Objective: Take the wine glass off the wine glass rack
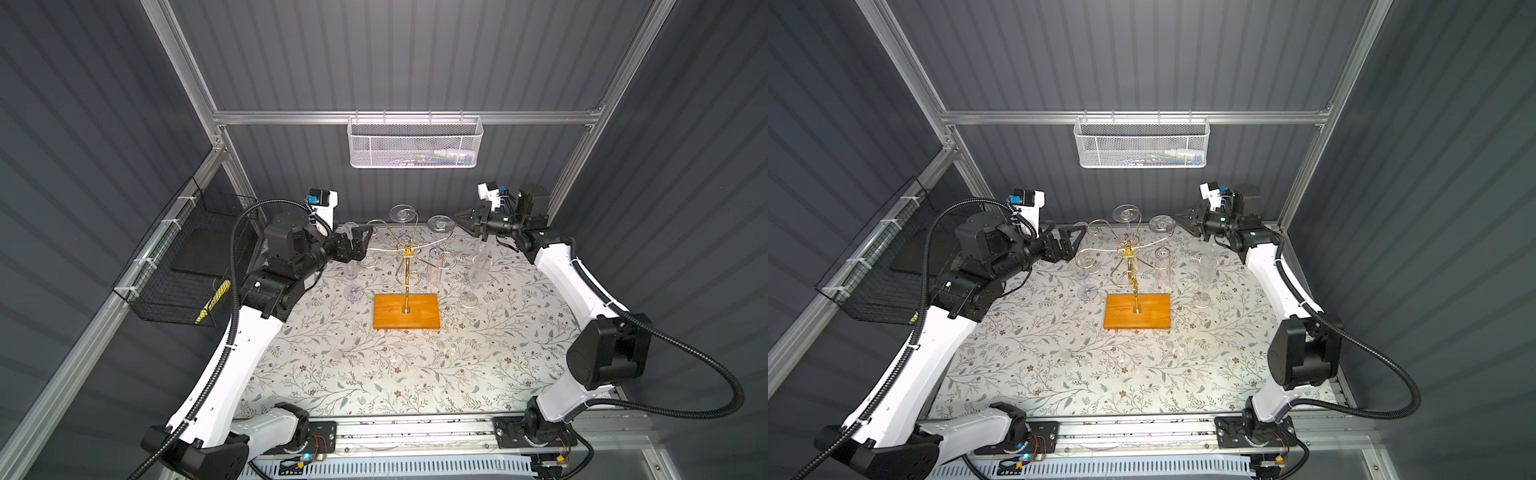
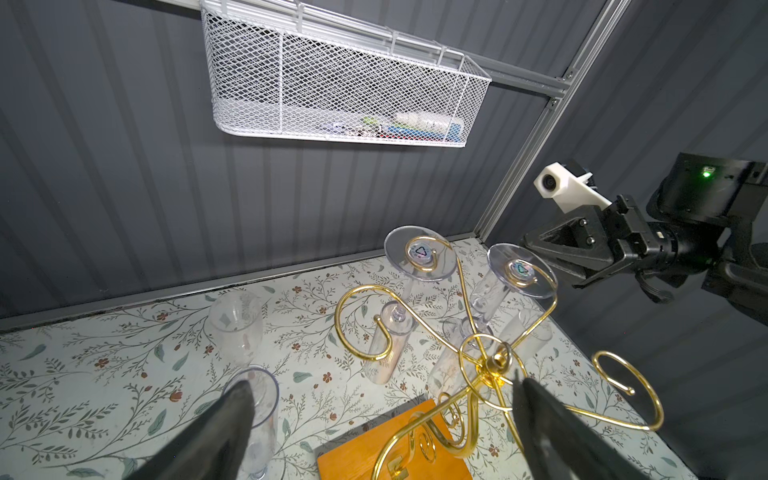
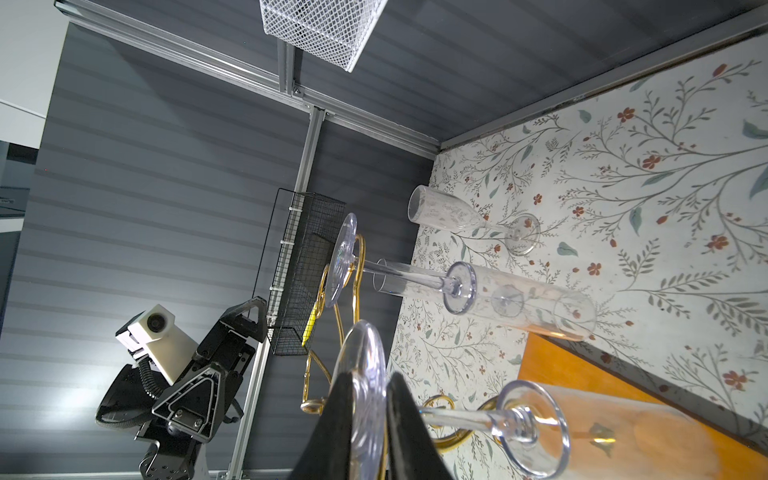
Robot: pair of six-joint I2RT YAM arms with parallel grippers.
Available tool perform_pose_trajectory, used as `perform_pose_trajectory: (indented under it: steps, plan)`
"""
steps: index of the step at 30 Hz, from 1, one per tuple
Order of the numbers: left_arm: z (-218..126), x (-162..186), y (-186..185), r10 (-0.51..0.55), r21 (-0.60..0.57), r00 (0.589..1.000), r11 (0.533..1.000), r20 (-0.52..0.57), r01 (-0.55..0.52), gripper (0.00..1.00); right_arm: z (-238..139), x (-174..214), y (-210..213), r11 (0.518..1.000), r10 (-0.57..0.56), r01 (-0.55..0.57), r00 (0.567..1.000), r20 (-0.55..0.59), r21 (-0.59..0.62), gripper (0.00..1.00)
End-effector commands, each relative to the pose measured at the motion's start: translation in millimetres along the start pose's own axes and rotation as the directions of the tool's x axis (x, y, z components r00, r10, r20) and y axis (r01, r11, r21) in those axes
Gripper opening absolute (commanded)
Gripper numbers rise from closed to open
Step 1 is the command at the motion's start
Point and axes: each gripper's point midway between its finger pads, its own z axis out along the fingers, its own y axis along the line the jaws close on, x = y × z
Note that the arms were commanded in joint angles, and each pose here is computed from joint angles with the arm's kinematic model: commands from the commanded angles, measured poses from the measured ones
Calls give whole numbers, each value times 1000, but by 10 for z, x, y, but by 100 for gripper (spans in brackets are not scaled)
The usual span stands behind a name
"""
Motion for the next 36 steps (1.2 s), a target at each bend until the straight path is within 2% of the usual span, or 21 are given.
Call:
perform_pose_trajectory:
  steps: [1,7,14,31,36]
  plan:
    - [-84,-46,-36,22,10,1000,1000,21,-22,99,32,21,68,1000,-16,15,1000,-26,-19,19]
    - [-77,-48,-51,24,18,1000,1000,18,-24,99,55,27,38,1000,-7,7,999,-35,-7,21]
    - [-94,-62,-59,32,20,999,999,20,-32,99,86,50,66,1000,-9,9,999,-45,-13,19]
    - [-148,-41,-56,29,13,999,999,13,-29,99,69,16,142,1000,1,-1,999,-33,-19,0]
    - [-167,-50,-61,30,14,999,999,16,-30,99,59,30,159,1000,13,-14,999,-35,-24,0]
